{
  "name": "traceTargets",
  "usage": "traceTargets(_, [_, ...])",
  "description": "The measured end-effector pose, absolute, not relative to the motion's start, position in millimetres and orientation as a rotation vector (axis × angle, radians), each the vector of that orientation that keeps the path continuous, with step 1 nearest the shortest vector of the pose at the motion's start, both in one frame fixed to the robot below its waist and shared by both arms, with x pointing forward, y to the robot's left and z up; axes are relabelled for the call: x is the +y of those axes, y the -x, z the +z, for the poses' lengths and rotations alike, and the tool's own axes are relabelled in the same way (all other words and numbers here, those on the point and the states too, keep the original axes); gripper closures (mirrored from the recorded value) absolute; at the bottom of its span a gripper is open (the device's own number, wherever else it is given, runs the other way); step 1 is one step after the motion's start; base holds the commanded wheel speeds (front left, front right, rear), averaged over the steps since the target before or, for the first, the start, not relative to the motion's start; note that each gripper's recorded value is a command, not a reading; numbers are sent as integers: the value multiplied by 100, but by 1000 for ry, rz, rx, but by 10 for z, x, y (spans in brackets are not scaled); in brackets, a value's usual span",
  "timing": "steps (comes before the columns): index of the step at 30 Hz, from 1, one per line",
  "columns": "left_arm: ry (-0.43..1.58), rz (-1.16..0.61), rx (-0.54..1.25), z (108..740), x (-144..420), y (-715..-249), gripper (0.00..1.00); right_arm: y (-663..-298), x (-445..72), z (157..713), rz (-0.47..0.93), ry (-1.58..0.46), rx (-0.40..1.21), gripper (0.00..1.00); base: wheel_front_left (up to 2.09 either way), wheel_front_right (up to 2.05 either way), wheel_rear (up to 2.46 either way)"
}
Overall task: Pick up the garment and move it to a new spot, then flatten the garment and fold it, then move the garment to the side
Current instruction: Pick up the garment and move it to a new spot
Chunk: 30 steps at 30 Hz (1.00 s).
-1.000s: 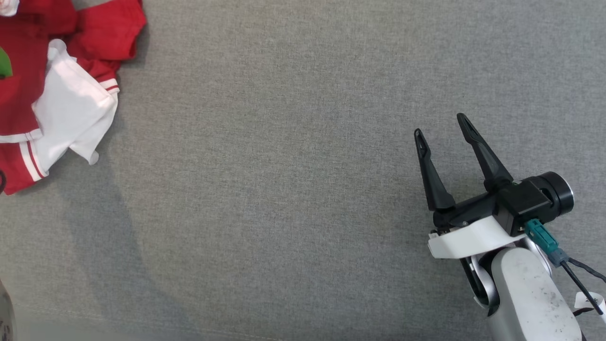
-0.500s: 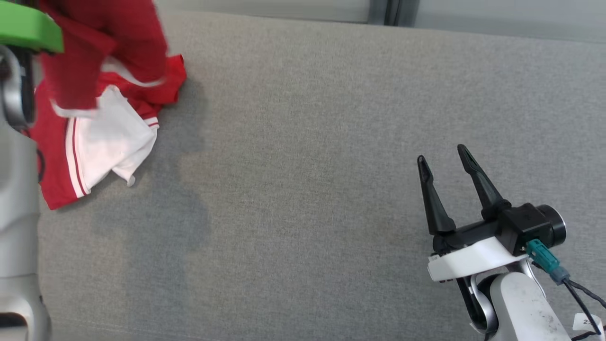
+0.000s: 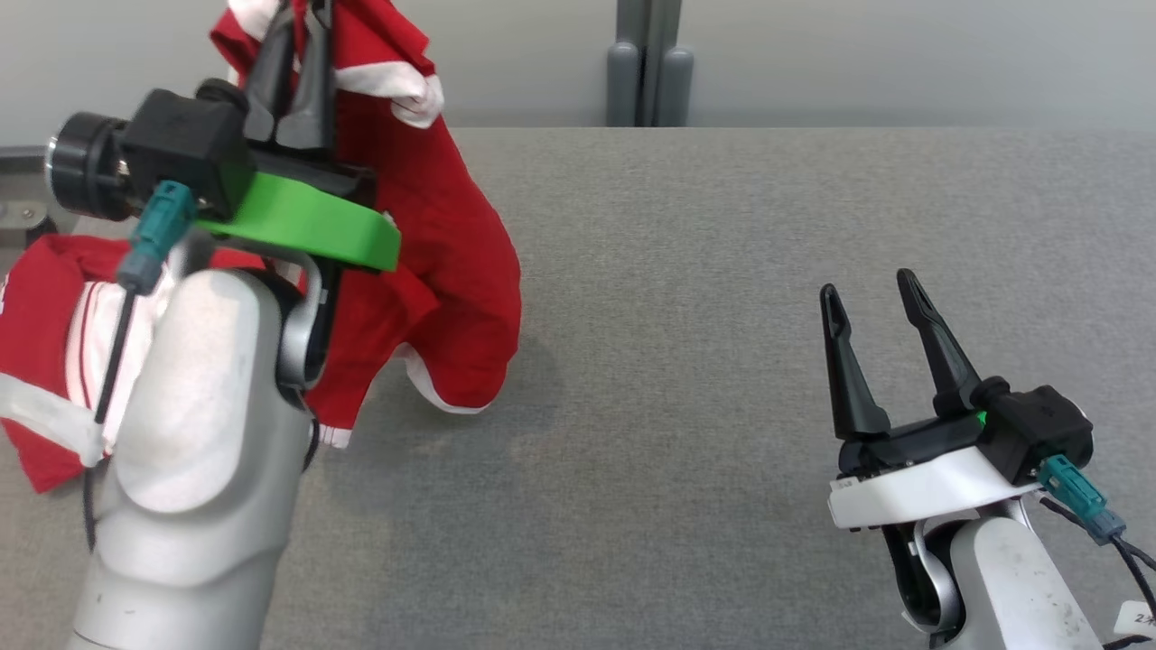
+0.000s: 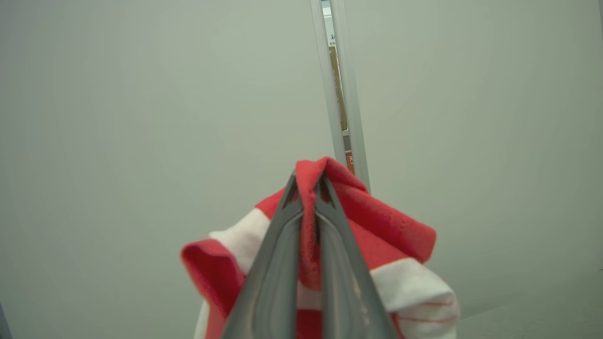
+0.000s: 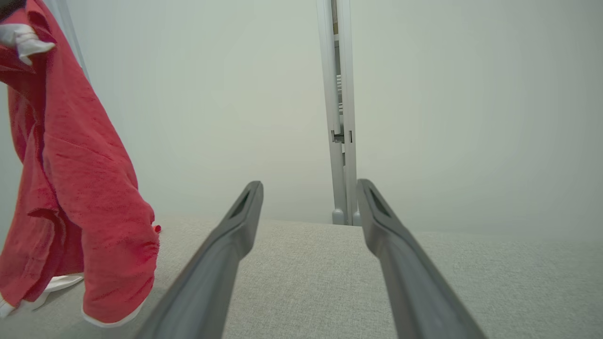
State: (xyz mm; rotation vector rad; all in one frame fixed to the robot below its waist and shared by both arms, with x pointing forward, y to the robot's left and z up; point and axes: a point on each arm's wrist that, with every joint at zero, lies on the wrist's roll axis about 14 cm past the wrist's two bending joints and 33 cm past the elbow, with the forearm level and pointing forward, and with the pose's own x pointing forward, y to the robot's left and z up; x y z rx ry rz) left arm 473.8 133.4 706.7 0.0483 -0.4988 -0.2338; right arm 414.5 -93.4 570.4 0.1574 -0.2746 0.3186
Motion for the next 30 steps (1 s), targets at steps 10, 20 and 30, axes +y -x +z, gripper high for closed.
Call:
traceTargets(10, [125, -498, -414, 6721, 1, -4836, 100, -4000, -1439, 5840, 184, -139, -315, 0, 0, 0, 0])
traceTargets(20, [218, -695, -206, 6102, -1153, -4821, 0, -3783, -2013, 5837, 17, -132, -312, 0, 0, 0, 0])
traceTargets(30, [225, -812, -102, 5715, -1579, -4701, 0, -3795, -2208, 5615, -47, -105, -244, 0, 0, 0, 0])
